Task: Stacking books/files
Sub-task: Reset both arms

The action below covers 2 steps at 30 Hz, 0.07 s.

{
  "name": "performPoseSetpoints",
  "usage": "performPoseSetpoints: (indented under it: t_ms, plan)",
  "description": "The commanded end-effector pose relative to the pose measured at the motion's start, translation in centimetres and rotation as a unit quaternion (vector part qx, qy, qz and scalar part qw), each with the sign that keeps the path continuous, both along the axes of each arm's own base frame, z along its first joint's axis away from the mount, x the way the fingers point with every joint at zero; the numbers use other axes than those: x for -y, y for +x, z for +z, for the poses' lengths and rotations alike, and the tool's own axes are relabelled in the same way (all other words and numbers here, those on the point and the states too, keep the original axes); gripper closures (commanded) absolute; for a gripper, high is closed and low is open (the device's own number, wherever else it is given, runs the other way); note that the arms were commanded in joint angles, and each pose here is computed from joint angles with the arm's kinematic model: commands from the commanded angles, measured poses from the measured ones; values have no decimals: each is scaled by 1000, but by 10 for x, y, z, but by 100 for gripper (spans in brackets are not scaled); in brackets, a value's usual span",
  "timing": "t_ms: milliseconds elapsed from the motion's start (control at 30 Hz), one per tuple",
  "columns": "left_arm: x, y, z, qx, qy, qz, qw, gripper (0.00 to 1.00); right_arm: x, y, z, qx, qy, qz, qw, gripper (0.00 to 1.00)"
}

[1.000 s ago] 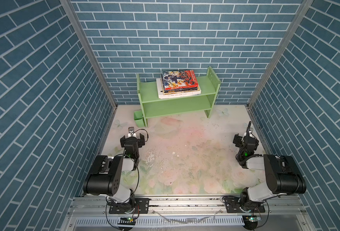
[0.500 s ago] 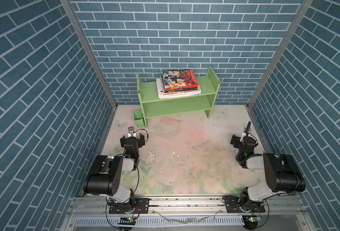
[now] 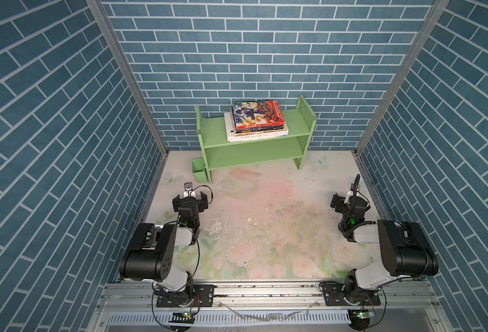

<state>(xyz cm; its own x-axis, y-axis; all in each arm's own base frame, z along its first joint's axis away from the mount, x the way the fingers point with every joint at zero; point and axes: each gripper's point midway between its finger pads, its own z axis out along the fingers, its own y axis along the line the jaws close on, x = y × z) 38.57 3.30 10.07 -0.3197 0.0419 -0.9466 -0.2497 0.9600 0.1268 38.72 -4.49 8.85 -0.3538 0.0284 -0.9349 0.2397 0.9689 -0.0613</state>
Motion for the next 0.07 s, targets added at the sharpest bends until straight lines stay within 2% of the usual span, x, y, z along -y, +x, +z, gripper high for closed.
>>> performPoseSetpoints:
  t_ms: [0,33]
  plan:
    - [0,0,-2,-5,-1,-1,1000,0,-1,2,3,7,7,3,1000,1]
    - [0,0,-2,-5,-2,-1,1000,0,-1,2,3,9,6,4,1000,1]
